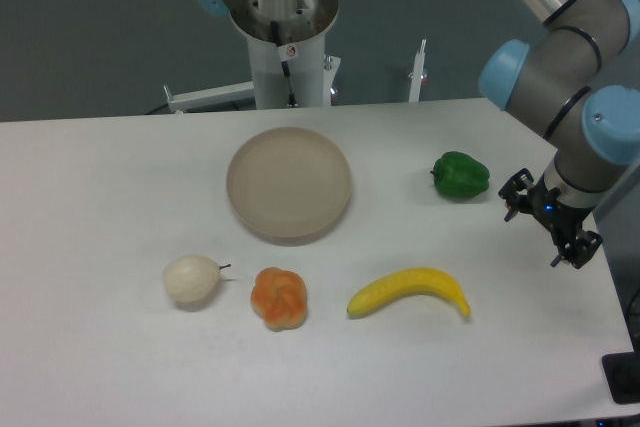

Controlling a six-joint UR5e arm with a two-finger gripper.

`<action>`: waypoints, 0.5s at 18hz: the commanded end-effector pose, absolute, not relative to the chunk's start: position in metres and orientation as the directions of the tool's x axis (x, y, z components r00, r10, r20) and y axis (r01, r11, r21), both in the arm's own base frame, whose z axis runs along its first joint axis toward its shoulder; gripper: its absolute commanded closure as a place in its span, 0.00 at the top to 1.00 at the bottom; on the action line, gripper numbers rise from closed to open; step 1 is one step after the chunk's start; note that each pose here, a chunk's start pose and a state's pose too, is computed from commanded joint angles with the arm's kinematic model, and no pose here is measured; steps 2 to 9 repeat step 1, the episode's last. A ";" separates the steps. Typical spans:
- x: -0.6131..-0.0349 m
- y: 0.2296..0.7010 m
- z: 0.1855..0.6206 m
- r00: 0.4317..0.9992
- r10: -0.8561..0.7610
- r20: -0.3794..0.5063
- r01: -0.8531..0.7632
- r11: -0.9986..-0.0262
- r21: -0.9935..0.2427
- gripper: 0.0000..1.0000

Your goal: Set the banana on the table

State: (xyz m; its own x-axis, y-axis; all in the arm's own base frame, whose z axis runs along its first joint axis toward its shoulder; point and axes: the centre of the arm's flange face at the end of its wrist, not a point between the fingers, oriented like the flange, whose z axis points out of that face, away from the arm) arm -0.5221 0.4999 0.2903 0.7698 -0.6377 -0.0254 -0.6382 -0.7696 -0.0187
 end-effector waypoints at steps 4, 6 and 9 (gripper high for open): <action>-0.520 0.501 0.290 0.769 -0.639 -0.025 -0.639 -0.769 -0.019 1.00; -0.520 0.501 0.290 0.769 -0.639 -0.025 -0.639 -0.769 -0.019 1.00; -0.520 0.501 0.290 0.769 -0.639 -0.025 -0.639 -0.769 -0.019 1.00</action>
